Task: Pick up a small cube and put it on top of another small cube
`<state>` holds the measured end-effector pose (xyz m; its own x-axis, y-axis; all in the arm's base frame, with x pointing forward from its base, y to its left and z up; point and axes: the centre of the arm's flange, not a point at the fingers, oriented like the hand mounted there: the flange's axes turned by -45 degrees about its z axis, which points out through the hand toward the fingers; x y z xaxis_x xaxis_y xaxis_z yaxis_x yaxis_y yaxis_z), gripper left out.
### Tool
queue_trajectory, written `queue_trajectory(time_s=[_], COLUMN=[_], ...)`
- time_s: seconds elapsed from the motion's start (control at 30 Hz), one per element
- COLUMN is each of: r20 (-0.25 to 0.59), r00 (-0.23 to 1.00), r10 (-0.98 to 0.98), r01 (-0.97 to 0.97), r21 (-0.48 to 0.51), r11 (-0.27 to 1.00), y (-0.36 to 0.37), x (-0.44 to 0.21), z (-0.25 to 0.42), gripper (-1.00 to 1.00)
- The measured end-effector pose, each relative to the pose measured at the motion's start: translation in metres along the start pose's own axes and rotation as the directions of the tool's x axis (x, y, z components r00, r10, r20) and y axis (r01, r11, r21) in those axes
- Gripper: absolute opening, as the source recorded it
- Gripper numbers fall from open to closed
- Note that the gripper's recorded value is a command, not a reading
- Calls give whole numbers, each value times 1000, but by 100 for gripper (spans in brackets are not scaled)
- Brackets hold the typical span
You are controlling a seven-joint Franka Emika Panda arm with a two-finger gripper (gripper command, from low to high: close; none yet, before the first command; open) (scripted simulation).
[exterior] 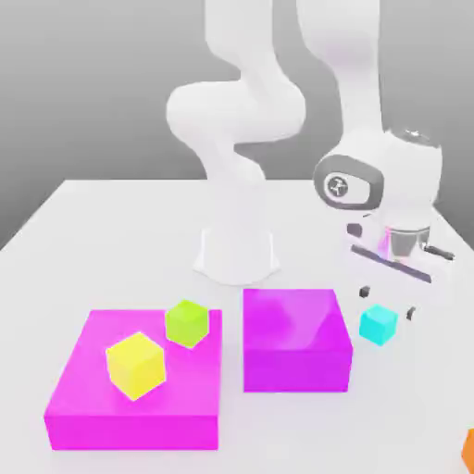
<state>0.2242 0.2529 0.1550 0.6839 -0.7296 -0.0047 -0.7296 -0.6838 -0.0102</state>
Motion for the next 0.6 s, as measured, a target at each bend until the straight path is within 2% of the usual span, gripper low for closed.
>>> queue_trajectory(time_s=[0.17,0.2,0.43,0.6], r20=[-1,-2,-2,0], r00=[1000,1000,1000,1000], r10=[-4,-5,-5,-1], r01=[4,5,5,1], r21=[-7,-9,-7,0], r11=[1000,1000,1000,1000], y=[5,7,6,1], x=[2,3,3,0], z=[27,31,31,8], gripper=[0,-100,-100,-100])
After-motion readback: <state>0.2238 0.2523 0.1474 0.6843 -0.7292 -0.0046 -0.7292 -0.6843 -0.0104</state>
